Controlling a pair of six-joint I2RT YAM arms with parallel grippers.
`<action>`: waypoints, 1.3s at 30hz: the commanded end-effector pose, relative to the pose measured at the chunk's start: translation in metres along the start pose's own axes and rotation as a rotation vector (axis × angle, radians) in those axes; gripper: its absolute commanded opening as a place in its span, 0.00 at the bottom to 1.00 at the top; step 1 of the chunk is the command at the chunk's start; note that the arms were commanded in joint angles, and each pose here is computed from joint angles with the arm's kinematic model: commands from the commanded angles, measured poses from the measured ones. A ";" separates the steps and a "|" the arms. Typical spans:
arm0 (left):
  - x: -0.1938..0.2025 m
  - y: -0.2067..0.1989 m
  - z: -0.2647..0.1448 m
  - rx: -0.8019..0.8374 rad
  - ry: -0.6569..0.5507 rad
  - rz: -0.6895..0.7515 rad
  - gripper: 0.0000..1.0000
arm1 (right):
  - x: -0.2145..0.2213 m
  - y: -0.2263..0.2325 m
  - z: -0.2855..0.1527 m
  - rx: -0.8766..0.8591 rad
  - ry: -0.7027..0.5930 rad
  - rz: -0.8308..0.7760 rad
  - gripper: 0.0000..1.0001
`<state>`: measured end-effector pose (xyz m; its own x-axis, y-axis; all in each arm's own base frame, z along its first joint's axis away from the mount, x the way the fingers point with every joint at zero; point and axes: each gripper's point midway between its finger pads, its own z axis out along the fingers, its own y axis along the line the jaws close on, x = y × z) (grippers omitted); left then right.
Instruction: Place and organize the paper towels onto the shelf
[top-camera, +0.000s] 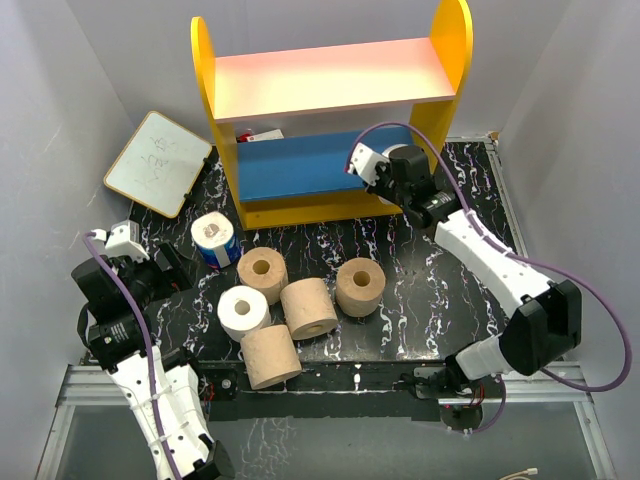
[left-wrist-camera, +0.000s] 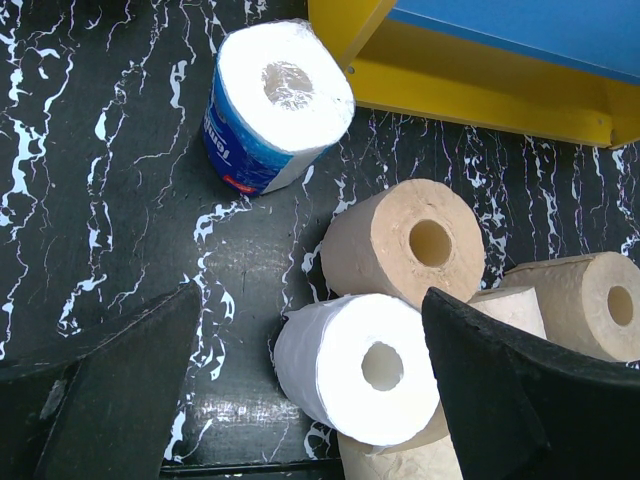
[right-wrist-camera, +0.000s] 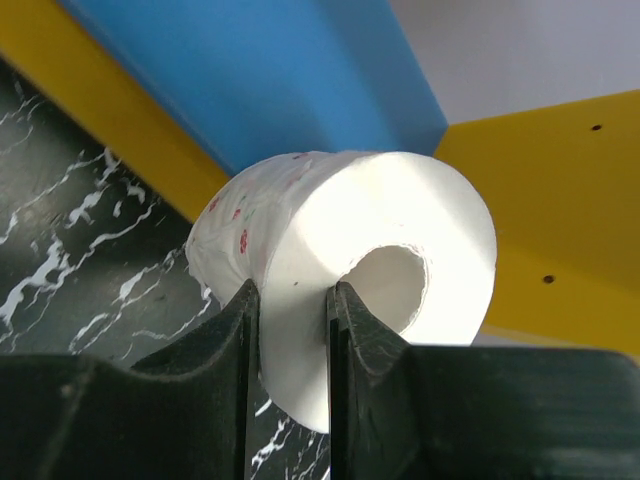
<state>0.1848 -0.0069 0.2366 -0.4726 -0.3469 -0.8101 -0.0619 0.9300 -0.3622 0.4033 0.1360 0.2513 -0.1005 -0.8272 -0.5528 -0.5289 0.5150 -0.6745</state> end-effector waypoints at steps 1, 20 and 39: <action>-0.002 -0.002 0.000 0.011 -0.013 0.001 0.91 | -0.056 -0.085 -0.015 0.231 -0.201 0.046 0.00; -0.002 -0.002 0.000 0.015 -0.013 0.000 0.91 | -0.050 -0.125 0.031 0.251 -0.236 0.110 0.00; -0.002 -0.002 0.000 0.018 -0.009 -0.002 0.92 | -0.063 -0.131 -0.061 0.225 -0.280 0.260 0.98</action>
<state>0.1849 -0.0065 0.2369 -0.4708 -0.3496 -0.8101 -0.0634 0.9292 -0.3642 0.4658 0.1069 0.3368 -0.0230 -0.6900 -0.7235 -0.3350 0.6872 -0.6447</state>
